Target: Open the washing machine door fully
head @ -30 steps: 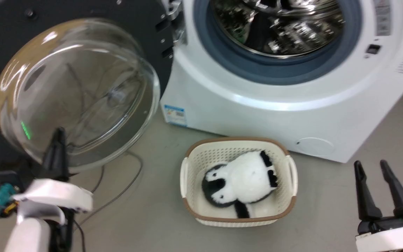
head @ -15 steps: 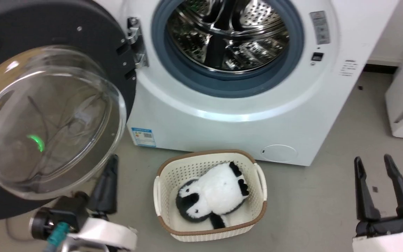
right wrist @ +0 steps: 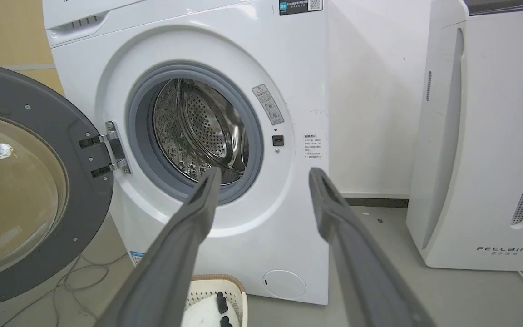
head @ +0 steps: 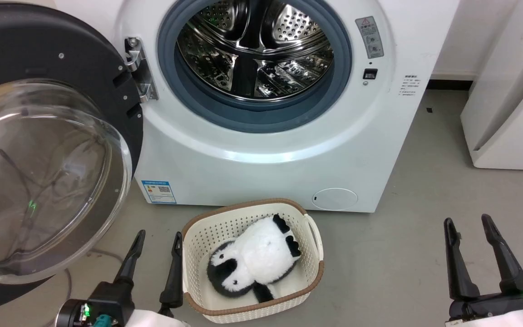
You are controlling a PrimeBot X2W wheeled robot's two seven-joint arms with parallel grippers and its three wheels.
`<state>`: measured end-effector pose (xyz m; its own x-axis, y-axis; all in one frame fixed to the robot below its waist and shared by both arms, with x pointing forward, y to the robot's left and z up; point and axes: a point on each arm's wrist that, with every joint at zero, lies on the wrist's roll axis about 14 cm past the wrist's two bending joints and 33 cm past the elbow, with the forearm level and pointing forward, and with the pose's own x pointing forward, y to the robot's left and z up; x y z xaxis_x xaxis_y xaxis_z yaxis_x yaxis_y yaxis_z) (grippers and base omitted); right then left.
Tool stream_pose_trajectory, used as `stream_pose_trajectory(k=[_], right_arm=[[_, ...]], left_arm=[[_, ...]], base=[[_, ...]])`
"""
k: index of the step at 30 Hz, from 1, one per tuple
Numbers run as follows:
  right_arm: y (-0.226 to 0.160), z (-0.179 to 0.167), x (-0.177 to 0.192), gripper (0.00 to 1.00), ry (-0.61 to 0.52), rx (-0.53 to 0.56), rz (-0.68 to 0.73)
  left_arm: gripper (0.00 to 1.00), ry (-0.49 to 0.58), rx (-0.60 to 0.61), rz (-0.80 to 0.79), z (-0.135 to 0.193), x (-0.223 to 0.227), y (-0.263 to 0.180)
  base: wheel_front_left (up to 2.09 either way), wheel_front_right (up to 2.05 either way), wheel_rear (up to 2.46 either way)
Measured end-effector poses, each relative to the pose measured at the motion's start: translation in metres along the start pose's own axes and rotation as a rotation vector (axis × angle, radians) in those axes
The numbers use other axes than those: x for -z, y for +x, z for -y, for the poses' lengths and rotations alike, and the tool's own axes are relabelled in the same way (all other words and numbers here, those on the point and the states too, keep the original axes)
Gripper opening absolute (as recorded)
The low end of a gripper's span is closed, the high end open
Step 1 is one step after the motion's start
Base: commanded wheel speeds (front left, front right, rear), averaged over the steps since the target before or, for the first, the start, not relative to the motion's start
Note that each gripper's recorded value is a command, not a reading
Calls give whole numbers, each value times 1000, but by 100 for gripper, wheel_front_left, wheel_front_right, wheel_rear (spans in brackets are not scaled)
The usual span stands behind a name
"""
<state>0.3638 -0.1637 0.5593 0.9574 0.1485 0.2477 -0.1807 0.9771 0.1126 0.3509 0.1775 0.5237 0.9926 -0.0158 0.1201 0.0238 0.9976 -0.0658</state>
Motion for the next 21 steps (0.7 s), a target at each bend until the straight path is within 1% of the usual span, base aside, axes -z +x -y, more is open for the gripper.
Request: stream_pose_trajectory(k=[4, 7, 12, 18, 21], right_arm=[[-3, 2, 3, 100, 1, 7, -11], [-5, 2, 6, 100, 2, 9, -21], [-9, 3, 14, 100, 5, 16, -50], [-10, 4, 16, 100, 6, 18, -57], [-10, 4, 18, 100, 7, 19, -61]], left_arm=[[100, 20, 8, -10, 5, 5, 0], [100, -1, 5, -26, 9, 10, -2], [100, 6, 17, -54, 13, 19, -7], [100, 50, 42, -52, 16, 19, -7], [100, 50, 43, -51, 17, 18, -7]], base=[[0, 0, 0], [0, 0, 0], [0, 0, 0], [0, 0, 0], [0, 0, 0]])
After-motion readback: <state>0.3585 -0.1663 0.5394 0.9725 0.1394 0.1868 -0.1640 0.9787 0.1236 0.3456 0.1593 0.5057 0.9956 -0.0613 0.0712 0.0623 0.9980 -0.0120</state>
